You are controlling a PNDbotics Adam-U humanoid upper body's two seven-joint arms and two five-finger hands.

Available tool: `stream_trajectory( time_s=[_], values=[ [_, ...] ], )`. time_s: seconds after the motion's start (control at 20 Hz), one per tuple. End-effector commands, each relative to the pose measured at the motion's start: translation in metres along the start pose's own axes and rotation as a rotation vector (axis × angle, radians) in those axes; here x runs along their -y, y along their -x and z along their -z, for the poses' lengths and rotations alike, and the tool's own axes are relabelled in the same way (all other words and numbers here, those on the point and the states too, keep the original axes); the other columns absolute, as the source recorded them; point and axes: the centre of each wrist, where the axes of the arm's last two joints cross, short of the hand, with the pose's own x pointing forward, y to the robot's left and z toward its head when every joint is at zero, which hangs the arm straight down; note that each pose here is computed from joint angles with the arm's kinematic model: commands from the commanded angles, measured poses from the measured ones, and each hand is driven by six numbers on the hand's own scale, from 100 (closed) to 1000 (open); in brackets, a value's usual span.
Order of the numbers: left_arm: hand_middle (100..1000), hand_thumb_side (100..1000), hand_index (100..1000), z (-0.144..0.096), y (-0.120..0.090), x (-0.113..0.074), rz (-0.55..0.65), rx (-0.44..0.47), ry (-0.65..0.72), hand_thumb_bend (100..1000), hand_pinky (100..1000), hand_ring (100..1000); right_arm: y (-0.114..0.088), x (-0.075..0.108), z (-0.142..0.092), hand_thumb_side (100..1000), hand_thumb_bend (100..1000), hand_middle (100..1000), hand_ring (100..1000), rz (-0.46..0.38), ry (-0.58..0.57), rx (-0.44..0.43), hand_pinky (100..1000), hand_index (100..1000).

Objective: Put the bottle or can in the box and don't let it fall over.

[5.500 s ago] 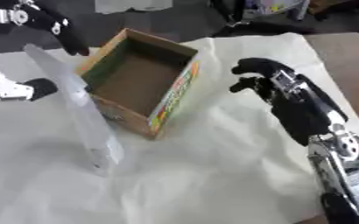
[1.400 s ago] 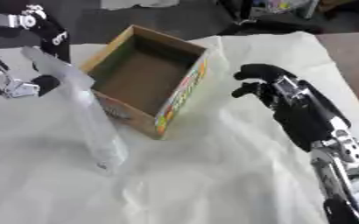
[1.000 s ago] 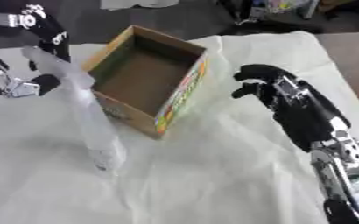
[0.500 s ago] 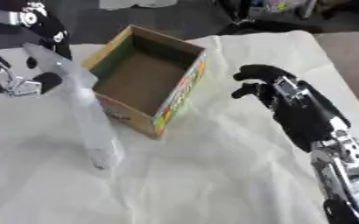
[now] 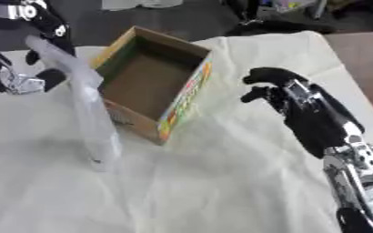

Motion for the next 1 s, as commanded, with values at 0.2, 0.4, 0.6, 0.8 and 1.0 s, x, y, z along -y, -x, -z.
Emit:
stream_trajectory(
  time_s=[0.2, 0.4, 0.6, 0.8, 1.0],
  values=[
    [430, 196, 492, -0.011, -0.004, -0.015, 0.020, -0.005, -0.052, 100, 596, 319, -0.004, 0.002, 0.000, 774, 100, 753, 684, -0.015, 0.001, 0.009, 995, 805],
    [426, 198, 490, -0.015, -0.004, -0.019, -0.002, -0.005, -0.075, 100, 592, 309, -0.004, 0.002, 0.000, 773, 100, 753, 684, -0.012, 0.005, 0.009, 995, 805],
    [422, 202, 488, -0.019, -0.002, -0.022, -0.027, -0.004, -0.093, 100, 589, 301, -0.004, 0.003, -0.001, 770, 100, 753, 684, -0.010, 0.009, 0.009, 995, 805],
    [419, 209, 486, -0.023, -0.001, -0.026, -0.052, -0.004, -0.119, 100, 587, 292, -0.003, 0.003, -0.001, 768, 100, 753, 684, -0.007, 0.014, 0.010, 995, 805],
    [414, 217, 484, -0.029, 0.002, -0.030, -0.072, -0.009, -0.154, 100, 589, 281, -0.003, 0.003, -0.002, 767, 100, 753, 684, -0.005, 0.019, 0.009, 995, 805]
  ],
)
